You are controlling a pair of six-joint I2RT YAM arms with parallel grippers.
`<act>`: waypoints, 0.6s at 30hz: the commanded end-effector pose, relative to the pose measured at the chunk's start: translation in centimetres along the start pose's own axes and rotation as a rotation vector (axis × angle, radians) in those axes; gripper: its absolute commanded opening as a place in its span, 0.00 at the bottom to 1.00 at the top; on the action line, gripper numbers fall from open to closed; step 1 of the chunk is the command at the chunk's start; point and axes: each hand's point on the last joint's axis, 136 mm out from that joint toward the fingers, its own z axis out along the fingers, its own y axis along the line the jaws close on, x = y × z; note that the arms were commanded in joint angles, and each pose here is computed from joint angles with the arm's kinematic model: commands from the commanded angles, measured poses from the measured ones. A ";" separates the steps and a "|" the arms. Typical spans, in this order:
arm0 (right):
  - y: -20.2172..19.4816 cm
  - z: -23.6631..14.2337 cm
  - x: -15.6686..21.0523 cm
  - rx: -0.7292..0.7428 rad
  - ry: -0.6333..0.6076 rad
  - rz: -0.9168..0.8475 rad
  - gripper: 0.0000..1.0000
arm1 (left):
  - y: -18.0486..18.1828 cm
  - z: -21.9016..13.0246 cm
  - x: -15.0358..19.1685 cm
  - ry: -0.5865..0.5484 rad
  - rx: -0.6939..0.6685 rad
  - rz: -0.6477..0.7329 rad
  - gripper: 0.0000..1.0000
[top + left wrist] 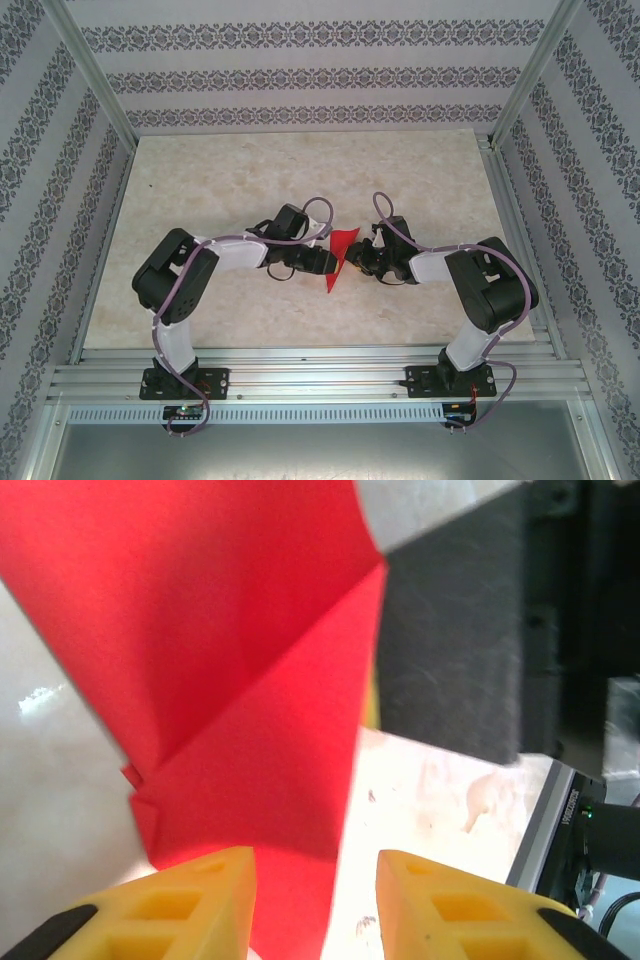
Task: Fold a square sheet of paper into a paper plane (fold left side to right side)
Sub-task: Fold the wing for the fifth time at the center of the table.
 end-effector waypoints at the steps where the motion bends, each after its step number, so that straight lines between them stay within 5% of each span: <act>1: 0.1 0.0 -0.2 0.007 -0.006 -0.029 0.25 | -0.6 -0.8 0.4 -0.028 -0.065 0.063 0.41; 10: 0.1 0.0 -0.2 0.012 -0.006 -0.030 0.25 | 0.1 0.4 1.6 0.023 -0.288 0.160 0.59; 18: 0.1 0.0 -0.2 0.013 -0.005 -0.032 0.25 | 0.6 1.8 1.3 0.043 -0.334 0.183 0.55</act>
